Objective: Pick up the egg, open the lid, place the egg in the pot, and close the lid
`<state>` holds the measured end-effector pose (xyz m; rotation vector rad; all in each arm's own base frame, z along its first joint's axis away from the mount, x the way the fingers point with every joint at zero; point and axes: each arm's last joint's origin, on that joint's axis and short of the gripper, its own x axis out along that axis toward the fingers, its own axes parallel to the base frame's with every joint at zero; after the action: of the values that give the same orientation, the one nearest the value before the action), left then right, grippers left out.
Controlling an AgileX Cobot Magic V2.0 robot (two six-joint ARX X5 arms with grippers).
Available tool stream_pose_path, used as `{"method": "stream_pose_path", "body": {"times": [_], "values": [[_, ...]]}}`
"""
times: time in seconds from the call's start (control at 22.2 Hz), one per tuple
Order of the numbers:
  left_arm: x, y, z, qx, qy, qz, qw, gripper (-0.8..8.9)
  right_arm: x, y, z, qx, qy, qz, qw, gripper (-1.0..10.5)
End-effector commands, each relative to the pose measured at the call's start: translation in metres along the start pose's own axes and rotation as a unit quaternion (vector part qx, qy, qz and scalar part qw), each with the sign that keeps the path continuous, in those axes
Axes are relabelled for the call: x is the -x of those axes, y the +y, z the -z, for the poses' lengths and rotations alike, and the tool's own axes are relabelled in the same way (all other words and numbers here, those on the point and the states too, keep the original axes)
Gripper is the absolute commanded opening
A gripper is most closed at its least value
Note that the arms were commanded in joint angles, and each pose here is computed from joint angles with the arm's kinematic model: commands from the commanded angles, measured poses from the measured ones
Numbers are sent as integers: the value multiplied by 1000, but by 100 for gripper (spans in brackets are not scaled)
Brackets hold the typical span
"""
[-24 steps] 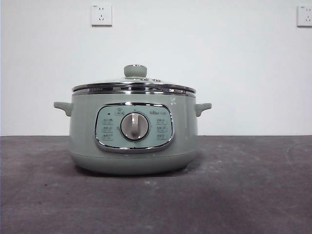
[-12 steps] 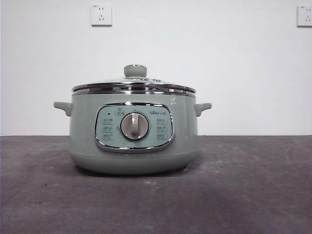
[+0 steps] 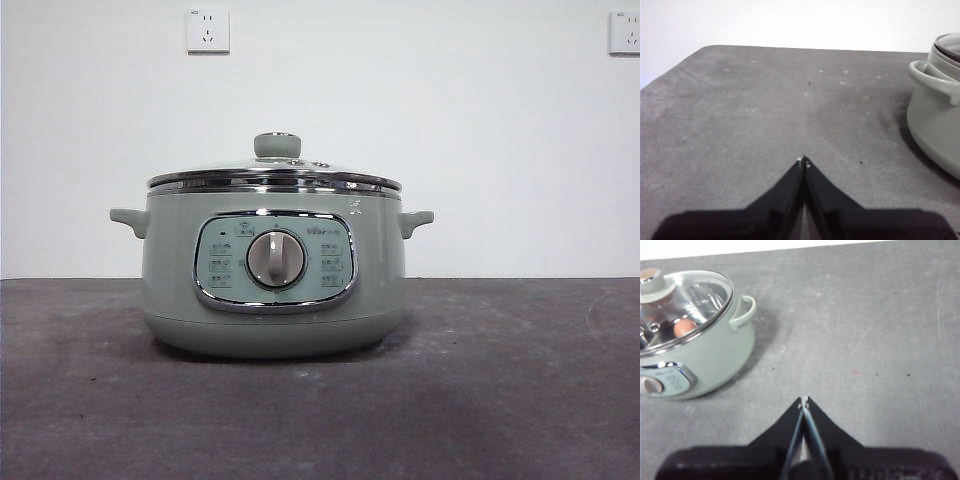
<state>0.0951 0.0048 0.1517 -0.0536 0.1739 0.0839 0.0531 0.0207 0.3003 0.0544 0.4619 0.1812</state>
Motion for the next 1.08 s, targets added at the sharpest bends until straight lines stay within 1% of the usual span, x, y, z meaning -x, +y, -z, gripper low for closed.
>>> {"method": "stream_pose_path", "body": {"times": [0.05,0.09,0.14,0.18,0.23,0.27,0.32,0.36,0.45,0.54,0.68,0.86,1.08], "values": [[-1,0,4,3,5,-1,1000,-3,-2,1,-2,-2,-14,-3,1000,1],[-1,0,4,3,5,-1,1000,-3,-2,2,-6,-2,-34,-10,999,1],[-1,0,4,3,5,-1,1000,-3,-1,4,-12,14,-66,-20,998,1],[-1,0,4,3,5,-1,1000,-3,-2,5,-17,48,-95,-33,994,1],[-1,0,4,3,5,-1,1000,-3,-4,7,-20,85,-122,-52,988,1],[-1,0,4,3,5,-1,1000,-3,-9,9,-22,122,-147,-84,978,1],[-1,0,4,3,5,-1,1000,-3,-14,9,-20,136,-160,-105,972,1],[-1,0,4,3,5,-1,1000,-3,-22,6,-17,135,-163,-111,971,1],[-1,0,4,3,5,-1,1000,-3,-39,-2,-3,127,-150,-104,975,1],[-1,0,4,3,5,-1,1000,-3,-49,-9,8,119,-139,-91,979,1],[-1,0,4,3,4,-1,1000,-3,-59,-18,29,107,-140,-54,983,1],[-1,0,4,3,4,-1,1000,-3,-69,-25,57,105,-155,-27,982,1],[-1,0,4,3,4,-1,1000,-3,-83,-31,89,97,-154,-16,983,1]]}}
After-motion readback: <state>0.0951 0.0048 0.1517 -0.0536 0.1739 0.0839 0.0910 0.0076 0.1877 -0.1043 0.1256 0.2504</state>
